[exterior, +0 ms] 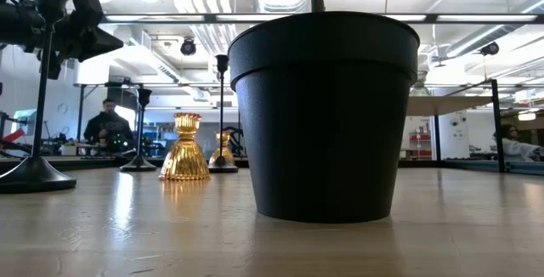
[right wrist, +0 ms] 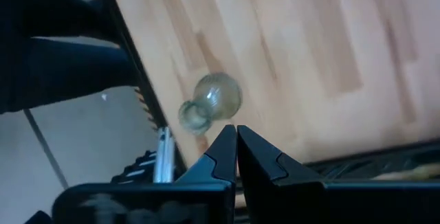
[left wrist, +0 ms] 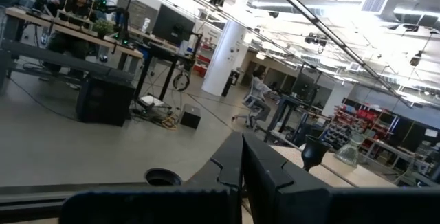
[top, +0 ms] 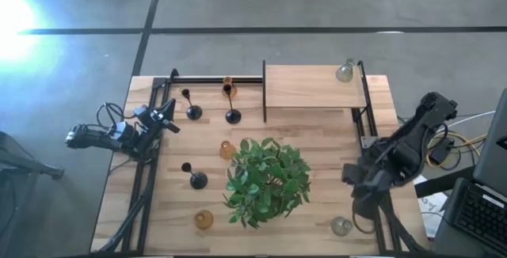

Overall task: Pick & Place candle stick holders
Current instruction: Put the bottom transparent glass candle holder on the shelf

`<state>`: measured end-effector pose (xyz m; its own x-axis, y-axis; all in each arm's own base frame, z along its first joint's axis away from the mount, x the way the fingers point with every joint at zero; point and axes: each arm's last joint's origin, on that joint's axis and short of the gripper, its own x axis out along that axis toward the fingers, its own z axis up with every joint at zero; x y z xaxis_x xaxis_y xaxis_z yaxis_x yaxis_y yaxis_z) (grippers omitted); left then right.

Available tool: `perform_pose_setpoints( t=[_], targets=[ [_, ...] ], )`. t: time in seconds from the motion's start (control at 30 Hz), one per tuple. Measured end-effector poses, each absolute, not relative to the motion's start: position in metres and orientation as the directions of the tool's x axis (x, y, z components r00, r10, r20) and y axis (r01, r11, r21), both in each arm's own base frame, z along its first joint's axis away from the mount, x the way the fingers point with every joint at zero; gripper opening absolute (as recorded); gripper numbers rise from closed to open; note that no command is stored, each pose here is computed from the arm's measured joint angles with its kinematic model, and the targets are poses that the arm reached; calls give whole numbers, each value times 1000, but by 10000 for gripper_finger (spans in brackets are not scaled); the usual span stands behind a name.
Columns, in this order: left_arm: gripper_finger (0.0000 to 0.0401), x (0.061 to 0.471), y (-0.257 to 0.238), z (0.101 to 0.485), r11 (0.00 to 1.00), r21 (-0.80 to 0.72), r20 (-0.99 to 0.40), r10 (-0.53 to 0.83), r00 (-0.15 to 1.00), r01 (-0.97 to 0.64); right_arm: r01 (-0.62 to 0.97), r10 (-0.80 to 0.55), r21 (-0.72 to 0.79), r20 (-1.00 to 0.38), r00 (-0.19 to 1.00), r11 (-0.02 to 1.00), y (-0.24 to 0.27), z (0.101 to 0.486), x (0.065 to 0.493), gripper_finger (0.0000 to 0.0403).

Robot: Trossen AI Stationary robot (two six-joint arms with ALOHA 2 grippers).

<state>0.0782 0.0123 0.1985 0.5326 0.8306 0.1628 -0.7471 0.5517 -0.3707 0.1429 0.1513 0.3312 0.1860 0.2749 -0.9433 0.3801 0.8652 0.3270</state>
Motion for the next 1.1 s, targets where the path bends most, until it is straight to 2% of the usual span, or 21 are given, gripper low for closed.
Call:
perform_pose_setpoints(
  t=[0.3, 0.5, 0.8, 1.0, 1.1],
  targets=[
    [12, 78, 12, 198, 552, -363, 160, 830, 534, -750, 488, 235, 273, -962, 137, 829, 197, 309, 137, 8],
    [12, 79, 12, 198, 553, -361, 158, 830, 534, -751, 586, 178, 199, -979, 95, 785, 208, 293, 142, 18],
    [12, 79, 12, 197, 553, -354, 156, 830, 535, -754, 616, 158, 172, -984, 77, 769, 218, 281, 144, 115],
    [12, 79, 12, 197, 553, -354, 156, 830, 535, -754, 597, 253, 224, -967, 37, 770, 239, 260, 145, 168],
    [12, 79, 12, 197, 553, -352, 156, 830, 536, -755, 613, 257, 216, -966, 21, 761, 245, 254, 140, 185]
  ],
)
